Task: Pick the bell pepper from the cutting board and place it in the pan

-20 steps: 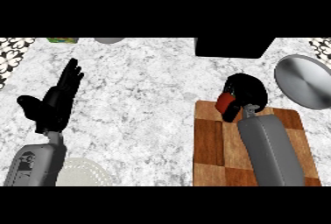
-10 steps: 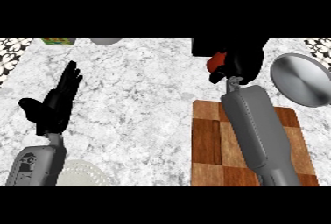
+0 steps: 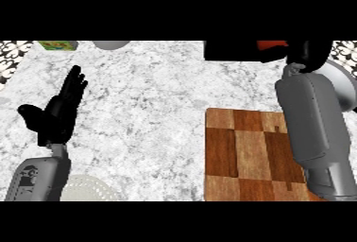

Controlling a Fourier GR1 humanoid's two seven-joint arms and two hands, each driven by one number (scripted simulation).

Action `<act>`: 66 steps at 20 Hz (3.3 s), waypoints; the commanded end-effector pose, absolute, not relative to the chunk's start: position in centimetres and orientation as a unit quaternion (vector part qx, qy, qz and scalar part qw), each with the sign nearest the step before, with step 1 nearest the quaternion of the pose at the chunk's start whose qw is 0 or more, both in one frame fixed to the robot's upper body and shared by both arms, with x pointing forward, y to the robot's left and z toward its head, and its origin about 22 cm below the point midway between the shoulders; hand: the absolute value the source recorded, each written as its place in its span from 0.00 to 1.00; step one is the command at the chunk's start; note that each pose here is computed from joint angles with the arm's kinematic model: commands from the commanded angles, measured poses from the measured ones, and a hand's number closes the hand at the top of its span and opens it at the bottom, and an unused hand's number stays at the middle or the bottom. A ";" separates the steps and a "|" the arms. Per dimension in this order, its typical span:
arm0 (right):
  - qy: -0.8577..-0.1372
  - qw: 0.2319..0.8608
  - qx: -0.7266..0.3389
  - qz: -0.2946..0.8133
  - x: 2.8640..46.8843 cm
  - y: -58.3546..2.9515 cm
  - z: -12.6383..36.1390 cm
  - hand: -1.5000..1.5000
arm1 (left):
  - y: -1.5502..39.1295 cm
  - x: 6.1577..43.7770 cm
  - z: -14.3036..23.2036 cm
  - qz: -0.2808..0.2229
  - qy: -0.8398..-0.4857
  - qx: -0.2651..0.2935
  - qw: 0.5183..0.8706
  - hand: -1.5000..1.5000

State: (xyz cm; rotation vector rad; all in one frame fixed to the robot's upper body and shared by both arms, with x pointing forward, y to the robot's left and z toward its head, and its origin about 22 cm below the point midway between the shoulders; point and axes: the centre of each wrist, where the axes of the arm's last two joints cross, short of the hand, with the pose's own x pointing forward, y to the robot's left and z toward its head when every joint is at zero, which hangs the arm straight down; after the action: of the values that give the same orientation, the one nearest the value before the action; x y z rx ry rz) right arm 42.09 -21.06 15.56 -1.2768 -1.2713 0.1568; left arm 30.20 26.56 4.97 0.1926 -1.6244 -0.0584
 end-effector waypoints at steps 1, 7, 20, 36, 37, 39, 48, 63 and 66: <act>-0.555 0.616 -0.559 0.010 42.5 -26.7 15.5 1.00 | 25.8 29.7 4.7 -0.021 -0.725 0.078 0.684 0.50; -0.507 0.597 -0.620 0.038 41.4 -36.4 12.3 1.00 | 26.2 29.1 4.5 -0.033 -0.731 0.073 0.677 0.50; -0.444 0.590 -0.674 0.023 37.1 -46.4 9.4 1.00 | 26.0 30.8 6.2 -0.039 -0.737 0.072 0.671 0.50; -0.511 0.699 -0.499 -0.030 34.6 -46.9 4.2 0.00 | 25.1 30.4 6.0 -0.041 -0.739 0.056 0.670 0.50; -0.534 0.681 -0.498 -0.049 34.5 -47.6 5.2 0.00 | 25.7 30.6 5.6 -0.045 -0.736 0.068 0.672 0.50; -0.554 0.654 -0.510 -0.076 34.3 -46.9 3.9 0.00 | 25.6 30.7 5.9 -0.038 -0.737 0.065 0.671 0.50; -0.655 0.611 -0.408 -0.174 30.7 -50.0 2.7 0.00 | 26.9 30.0 5.2 -0.019 -0.727 0.090 0.681 0.50; -0.695 0.619 -0.343 -0.129 25.9 -48.1 0.2 0.00 | 28.1 28.2 4.4 -0.003 -0.712 0.110 0.693 0.50; -0.693 0.628 -0.334 -0.115 24.8 -47.0 1.3 0.00 | 28.8 28.8 4.6 -0.008 -0.714 0.107 0.692 0.50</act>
State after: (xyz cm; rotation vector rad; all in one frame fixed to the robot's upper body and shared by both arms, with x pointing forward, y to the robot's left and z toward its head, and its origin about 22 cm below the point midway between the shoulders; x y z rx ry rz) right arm 25.96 -48.33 0.36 -0.7900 -1.6016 -0.2910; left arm 28.29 28.55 4.60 0.2372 -1.5921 -0.0188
